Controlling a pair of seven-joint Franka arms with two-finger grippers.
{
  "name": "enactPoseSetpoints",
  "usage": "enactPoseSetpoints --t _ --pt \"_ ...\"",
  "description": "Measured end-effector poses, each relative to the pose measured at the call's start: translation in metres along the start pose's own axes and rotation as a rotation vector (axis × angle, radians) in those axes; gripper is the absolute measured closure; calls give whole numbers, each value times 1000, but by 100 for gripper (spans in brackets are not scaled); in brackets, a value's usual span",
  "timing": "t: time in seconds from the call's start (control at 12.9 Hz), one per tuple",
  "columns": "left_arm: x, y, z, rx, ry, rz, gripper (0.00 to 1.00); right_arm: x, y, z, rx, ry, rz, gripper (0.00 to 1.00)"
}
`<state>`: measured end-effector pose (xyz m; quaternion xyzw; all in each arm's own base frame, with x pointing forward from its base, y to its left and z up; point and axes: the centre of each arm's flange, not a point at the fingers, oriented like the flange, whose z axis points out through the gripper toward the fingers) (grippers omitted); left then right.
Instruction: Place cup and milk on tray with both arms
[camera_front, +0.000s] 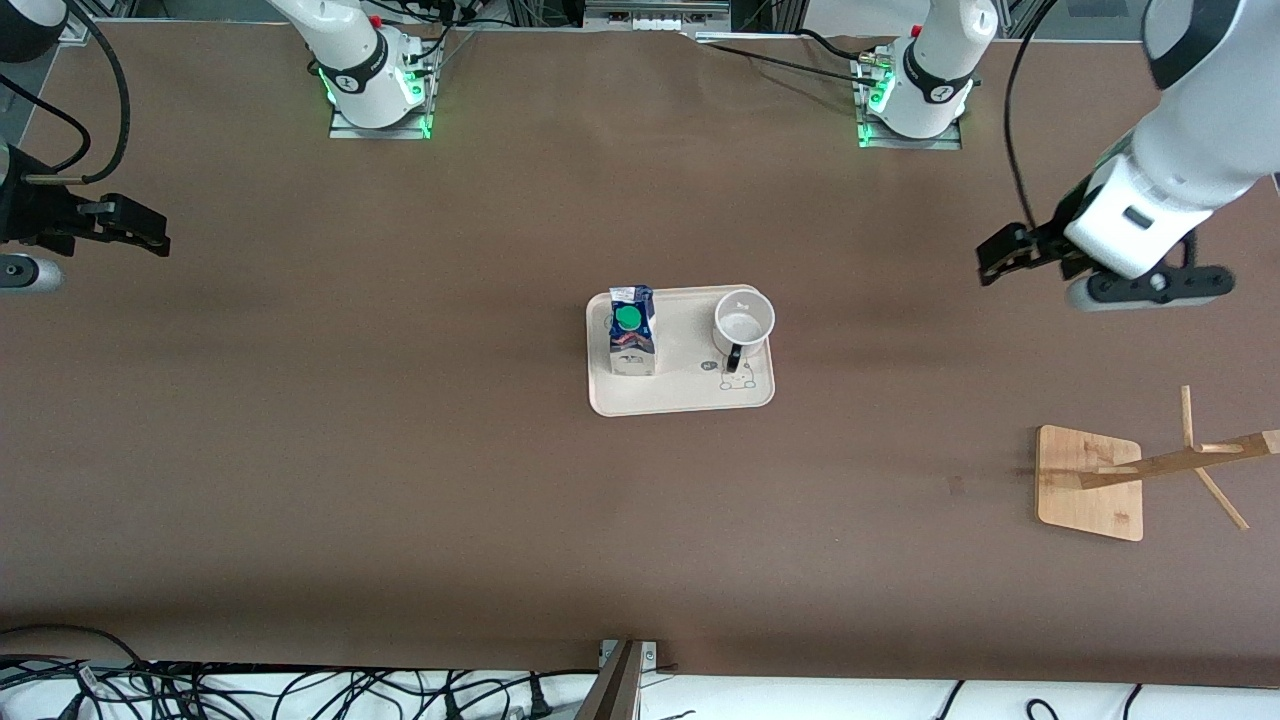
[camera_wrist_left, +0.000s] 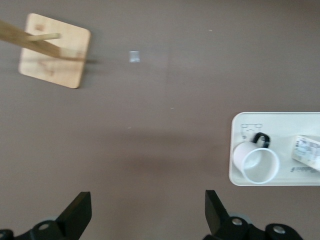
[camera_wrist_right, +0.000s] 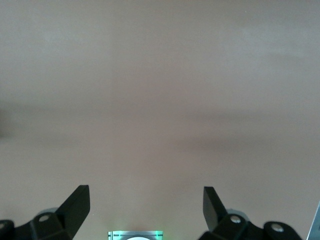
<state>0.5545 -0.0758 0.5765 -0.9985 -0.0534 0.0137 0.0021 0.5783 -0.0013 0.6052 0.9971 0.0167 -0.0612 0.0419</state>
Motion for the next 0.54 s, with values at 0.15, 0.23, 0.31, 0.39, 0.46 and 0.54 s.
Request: enactPoseSetpoints --t 0.15,0.23,0.31,0.39,0.46,0.54 --pt "-7 -20 -2 14 4 -11 0 0 7 1 12 -2 13 0" --pt "-6 -24 0 16 1 -16 0 0 11 2 15 -3 18 0" --pt "-6 -25 3 17 -3 -17 0 0 13 3 16 -5 22 0" --pt "-6 -24 4 17 -5 -17 0 0 14 3 16 -6 25 0" --pt "-6 -24 4 17 -4 -17 0 0 15 4 16 -7 26 0" --pt "-6 -25 4 17 -5 -17 0 0 15 4 16 -7 26 0"
